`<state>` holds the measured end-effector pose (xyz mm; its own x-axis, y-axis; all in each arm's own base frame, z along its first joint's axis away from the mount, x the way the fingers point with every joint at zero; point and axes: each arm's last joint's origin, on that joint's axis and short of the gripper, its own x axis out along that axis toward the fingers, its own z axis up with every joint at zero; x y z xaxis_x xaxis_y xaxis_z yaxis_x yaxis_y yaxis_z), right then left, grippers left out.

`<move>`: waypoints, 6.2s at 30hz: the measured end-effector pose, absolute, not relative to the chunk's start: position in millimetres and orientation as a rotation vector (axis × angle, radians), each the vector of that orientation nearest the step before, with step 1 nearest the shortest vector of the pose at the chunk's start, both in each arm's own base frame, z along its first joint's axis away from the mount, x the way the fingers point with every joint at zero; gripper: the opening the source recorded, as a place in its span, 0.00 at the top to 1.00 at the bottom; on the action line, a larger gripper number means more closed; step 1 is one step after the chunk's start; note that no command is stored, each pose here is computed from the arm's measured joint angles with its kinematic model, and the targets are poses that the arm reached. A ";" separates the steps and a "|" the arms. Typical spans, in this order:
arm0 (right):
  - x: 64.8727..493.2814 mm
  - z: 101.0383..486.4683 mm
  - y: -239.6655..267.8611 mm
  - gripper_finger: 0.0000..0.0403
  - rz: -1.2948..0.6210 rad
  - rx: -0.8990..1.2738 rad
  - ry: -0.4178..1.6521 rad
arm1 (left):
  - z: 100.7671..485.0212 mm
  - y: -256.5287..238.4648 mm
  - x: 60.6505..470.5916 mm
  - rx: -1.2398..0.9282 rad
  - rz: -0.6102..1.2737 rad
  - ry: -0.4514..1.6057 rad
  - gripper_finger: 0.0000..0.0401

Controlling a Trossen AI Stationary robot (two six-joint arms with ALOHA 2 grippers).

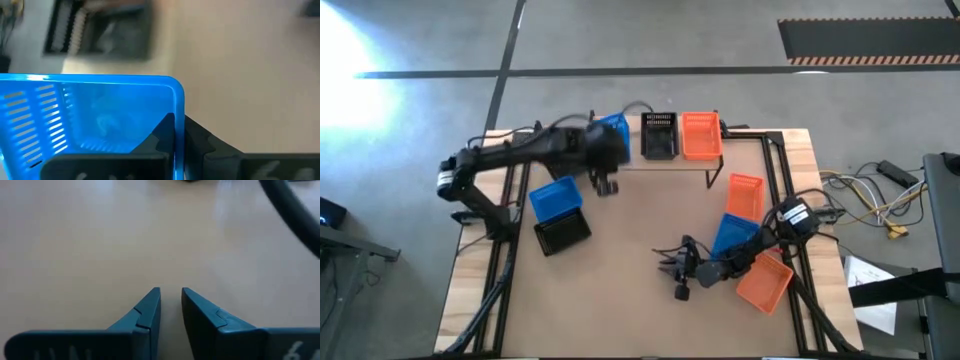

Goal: Stack baskets on shelf by color
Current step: Put the bottom left blue basket on the shelf, then stack the bottom orange basket on the orange basket on the shelf

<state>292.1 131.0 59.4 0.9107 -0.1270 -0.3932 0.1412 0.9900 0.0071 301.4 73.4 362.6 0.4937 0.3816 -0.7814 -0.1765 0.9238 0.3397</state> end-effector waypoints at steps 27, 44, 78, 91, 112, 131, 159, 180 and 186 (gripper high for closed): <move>287.9 77.2 142.1 0.82 -0.143 0.002 0.349 | 314.8 131.4 326.1 0.216 0.255 1.136 1.00; 288.1 77.9 141.7 0.82 -0.163 0.002 0.338 | 325.8 128.6 319.5 0.221 0.261 1.101 0.71; 242.8 238.0 242.7 0.82 -0.193 0.233 0.850 | 243.9 -58.8 227.9 0.104 -0.180 -0.121 0.56; 205.7 235.3 262.4 0.82 -0.279 0.597 1.166 | 186.1 -74.6 251.6 0.027 -0.190 0.107 0.56; 173.3 209.2 235.1 0.57 -0.691 0.564 1.442 | 148.6 -94.6 258.5 -0.022 -0.240 0.215 0.56; 178.6 186.5 242.3 0.87 -0.467 0.580 1.427 | 148.8 -94.4 258.3 -0.023 -0.240 0.215 0.56; 257.0 336.5 211.3 0.97 -0.293 -0.633 0.723 | 152.8 -96.3 259.7 -0.031 -0.246 0.187 0.56; 278.5 400.2 -99.4 0.97 -0.270 -0.405 1.251 | 179.5 -97.6 262.8 -0.071 -0.255 -0.032 0.56; 281.9 380.9 -101.2 0.97 -0.238 -0.400 1.301 | 179.2 -97.8 262.8 -0.021 -0.255 -0.036 0.56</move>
